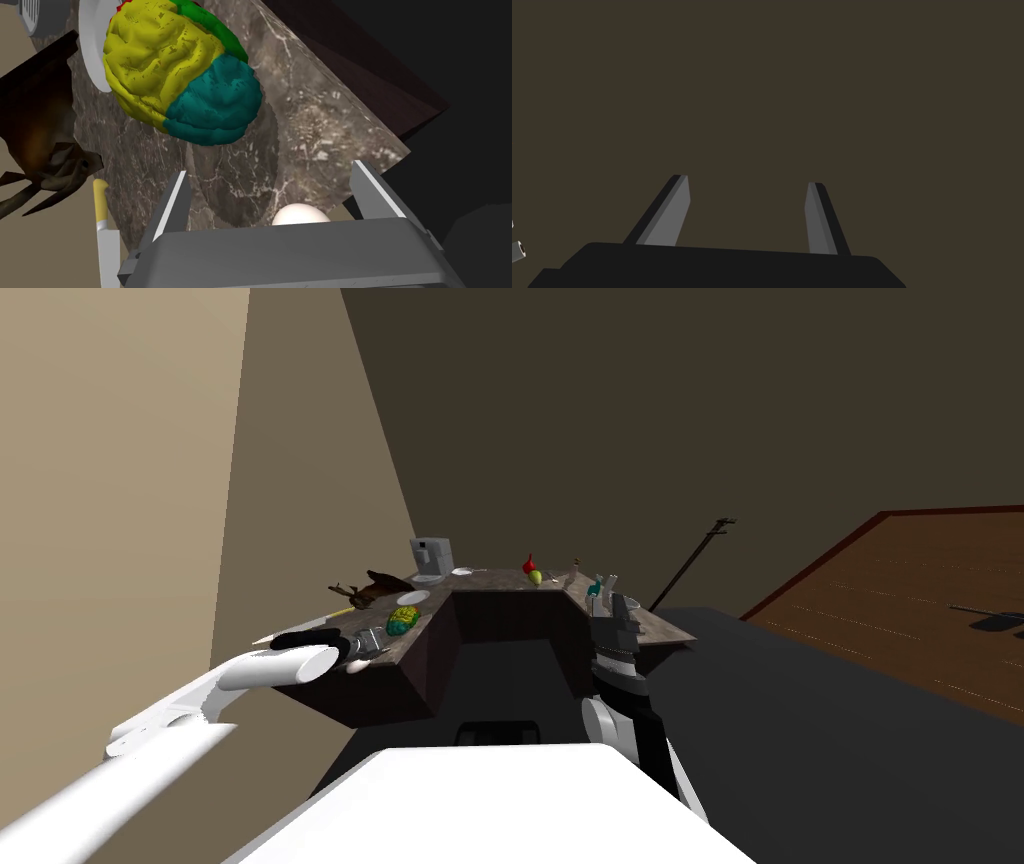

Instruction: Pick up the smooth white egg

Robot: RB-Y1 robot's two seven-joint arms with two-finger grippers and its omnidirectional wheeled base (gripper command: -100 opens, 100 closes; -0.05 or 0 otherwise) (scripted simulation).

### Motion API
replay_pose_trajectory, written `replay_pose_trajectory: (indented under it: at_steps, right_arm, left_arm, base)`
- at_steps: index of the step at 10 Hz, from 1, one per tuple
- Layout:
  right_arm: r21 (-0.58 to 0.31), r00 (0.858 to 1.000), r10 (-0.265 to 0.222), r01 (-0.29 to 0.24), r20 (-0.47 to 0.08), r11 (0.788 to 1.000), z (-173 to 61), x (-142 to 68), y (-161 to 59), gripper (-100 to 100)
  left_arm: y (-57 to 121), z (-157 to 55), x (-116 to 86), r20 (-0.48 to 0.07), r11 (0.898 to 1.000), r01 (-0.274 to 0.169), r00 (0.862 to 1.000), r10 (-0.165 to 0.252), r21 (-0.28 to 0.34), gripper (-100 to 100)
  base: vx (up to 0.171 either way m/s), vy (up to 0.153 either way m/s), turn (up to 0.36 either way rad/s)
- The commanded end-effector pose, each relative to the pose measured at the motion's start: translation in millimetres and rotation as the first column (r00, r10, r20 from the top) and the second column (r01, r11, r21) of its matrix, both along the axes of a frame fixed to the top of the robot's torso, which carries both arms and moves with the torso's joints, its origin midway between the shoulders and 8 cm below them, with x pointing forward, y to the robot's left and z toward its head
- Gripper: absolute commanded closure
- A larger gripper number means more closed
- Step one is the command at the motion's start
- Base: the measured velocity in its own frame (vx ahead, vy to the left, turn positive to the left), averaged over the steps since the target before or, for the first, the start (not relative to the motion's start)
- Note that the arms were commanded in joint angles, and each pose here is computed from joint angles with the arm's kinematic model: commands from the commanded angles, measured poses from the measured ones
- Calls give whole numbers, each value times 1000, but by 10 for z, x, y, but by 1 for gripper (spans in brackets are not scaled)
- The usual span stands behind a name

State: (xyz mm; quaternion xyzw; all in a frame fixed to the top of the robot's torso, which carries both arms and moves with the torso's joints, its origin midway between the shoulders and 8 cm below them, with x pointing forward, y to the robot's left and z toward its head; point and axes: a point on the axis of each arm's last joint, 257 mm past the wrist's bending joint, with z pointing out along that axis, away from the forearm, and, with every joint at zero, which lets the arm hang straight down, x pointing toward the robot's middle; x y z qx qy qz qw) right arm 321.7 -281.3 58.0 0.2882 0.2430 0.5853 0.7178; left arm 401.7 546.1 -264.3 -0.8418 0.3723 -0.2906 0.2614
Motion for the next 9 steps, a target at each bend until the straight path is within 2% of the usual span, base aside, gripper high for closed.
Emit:
replay_pose_trajectory:
  at_steps: [1,2,3,4,5,6,8,9]
  right_arm:
    - [0,1000,0,0,0,1000,0,0,0,0]
    - [0,1000,0,0,0,1000,0,0,0,0]
    - [0,1000,0,0,0,1000,0,0,0,0]
    - [0,1000,0,0,0,1000,0,0,0,0]
    - [0,1000,0,0,0,1000,0,0,0,0]
    - [0,1000,0,0,0,1000,0,0,0,0]
    - [0,1000,0,0,0,1000,0,0,0,0]
    - [0,1000,0,0,0,1000,0,0,0,0]
  left_arm:
    - [66,-144,-183,-28,999,-46,999,45,-22,-100]
    - [118,-279,-318,-56,996,-81,995,79,-37,-100]
    - [140,-345,-384,-70,994,-97,993,93,-44,-100]
    - [133,-277,-336,-58,996,-83,995,81,-39,-100]
    - [140,-288,-343,-61,995,-86,995,84,-40,0]
    - [167,-379,-340,-60,995,-92,994,89,-38,-100]
    - [167,-408,-340,-62,995,-94,994,91,-39,-100]
    - [170,-411,-337,-61,995,-93,994,91,-38,100]
  base:
    - [67,10,48]
    - [56,27,61]
    - [40,50,45]
    - [14,23,4]
    - [0,0,0]
    - [31,10,-45]
    - [40,12,-30]
    - [0,0,0]
